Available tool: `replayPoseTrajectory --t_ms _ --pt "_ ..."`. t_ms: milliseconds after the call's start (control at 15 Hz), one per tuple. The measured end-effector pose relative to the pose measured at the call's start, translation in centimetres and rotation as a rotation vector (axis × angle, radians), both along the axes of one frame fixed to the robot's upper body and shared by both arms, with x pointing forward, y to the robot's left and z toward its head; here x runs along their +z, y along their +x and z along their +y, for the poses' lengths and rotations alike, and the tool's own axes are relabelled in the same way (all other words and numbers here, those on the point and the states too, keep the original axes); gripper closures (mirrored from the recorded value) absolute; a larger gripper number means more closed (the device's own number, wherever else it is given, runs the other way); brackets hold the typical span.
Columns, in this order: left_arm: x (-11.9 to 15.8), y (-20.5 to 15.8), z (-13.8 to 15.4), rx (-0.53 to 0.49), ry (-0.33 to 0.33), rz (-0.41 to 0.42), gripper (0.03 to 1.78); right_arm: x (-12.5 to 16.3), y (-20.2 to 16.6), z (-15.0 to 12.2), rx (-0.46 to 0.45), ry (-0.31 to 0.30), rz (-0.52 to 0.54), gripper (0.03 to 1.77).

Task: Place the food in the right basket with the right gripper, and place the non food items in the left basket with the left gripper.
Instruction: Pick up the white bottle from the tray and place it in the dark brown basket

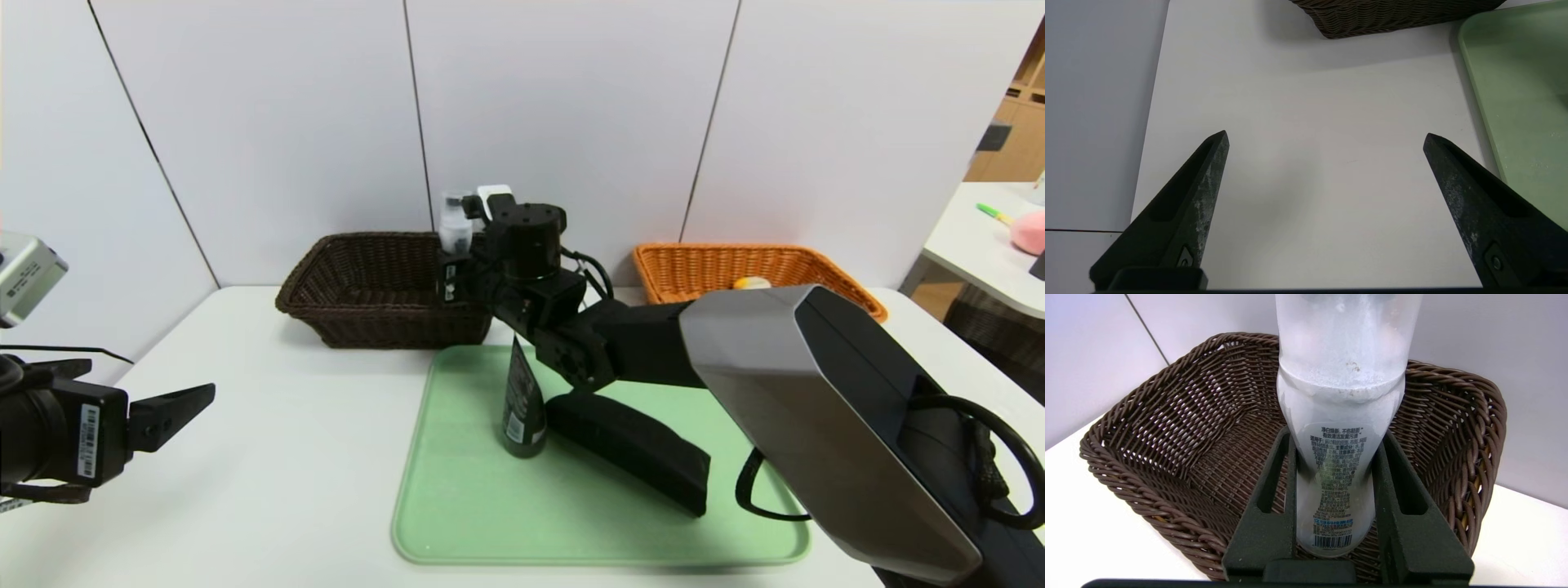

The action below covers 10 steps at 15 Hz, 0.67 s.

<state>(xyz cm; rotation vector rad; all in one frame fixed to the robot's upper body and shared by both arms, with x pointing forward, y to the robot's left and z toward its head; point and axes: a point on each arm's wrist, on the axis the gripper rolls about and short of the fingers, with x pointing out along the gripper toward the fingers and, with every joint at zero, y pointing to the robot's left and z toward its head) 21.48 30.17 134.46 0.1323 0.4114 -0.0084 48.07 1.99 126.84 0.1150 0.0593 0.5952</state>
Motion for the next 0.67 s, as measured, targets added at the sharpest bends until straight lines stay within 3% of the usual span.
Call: replayPoseTrajectory --t_ms 333,667 --pt "0.1 0.0 0.0 0.0 -0.001 -0.004 0.12 -0.1 0.1 0.0 0.001 -0.005 -0.001 0.66" --pt "0.6 0.1 -0.1 -0.002 -0.004 -0.023 0.12 2.5 -0.4 -0.6 -0.019 0.034 -0.067 0.39"
